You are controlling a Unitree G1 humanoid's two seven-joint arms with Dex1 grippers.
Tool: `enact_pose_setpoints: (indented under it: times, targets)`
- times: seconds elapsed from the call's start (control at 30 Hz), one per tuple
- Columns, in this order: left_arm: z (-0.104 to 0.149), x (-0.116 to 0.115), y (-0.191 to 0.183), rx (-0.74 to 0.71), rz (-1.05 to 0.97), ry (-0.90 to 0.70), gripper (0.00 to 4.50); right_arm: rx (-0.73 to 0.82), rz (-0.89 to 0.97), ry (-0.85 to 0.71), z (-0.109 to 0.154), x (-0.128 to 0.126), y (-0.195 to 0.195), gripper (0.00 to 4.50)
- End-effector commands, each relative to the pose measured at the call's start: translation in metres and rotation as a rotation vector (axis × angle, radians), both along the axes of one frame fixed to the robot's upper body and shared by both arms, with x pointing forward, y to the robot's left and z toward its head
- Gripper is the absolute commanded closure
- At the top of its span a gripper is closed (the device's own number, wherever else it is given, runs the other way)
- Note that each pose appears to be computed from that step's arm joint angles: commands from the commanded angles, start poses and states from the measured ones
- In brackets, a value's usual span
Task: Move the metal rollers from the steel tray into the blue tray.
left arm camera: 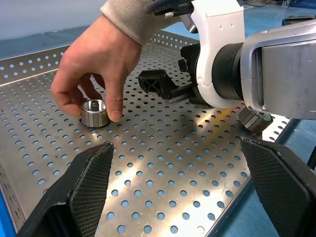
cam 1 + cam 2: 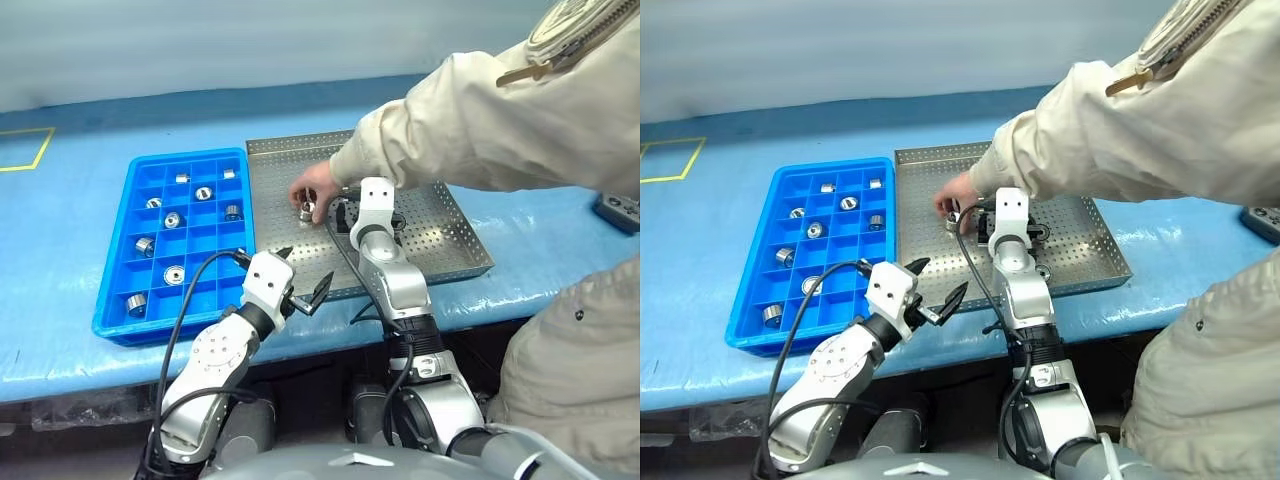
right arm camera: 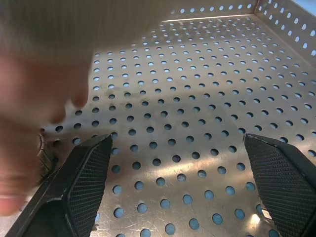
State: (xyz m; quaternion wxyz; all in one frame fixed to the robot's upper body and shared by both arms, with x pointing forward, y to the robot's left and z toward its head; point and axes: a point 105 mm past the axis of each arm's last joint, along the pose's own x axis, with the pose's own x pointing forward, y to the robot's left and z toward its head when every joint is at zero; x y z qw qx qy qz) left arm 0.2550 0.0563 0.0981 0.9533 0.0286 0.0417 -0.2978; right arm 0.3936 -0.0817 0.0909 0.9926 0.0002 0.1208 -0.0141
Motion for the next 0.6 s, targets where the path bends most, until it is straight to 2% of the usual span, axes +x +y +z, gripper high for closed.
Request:
enact_pose_setpoints:
  times: [0.03, 0.23, 0.5, 0.6]
  targets:
    - [0.008, -0.001, -0.003, -0.012, -0.015, -0.028, 0.02, 0.019, 0.014, -0.049, 0.015, 0.000, 0.006, 0.00]
    - [0.008, 0.000, -0.004, -0.010, -0.013, -0.029, 0.02, 0.013, 0.050, -0.074, 0.022, 0.003, 0.012, 0.00]
    - [0.008, -0.001, -0.005, -0.006, -0.018, -0.032, 0.02, -0.012, 0.195, -0.176, 0.051, 0.012, 0.036, 0.00]
    - [0.008, -0.002, -0.004, -0.005, -0.016, -0.033, 0.02, -0.002, 0.292, -0.156, 0.051, 0.014, 0.053, 0.00]
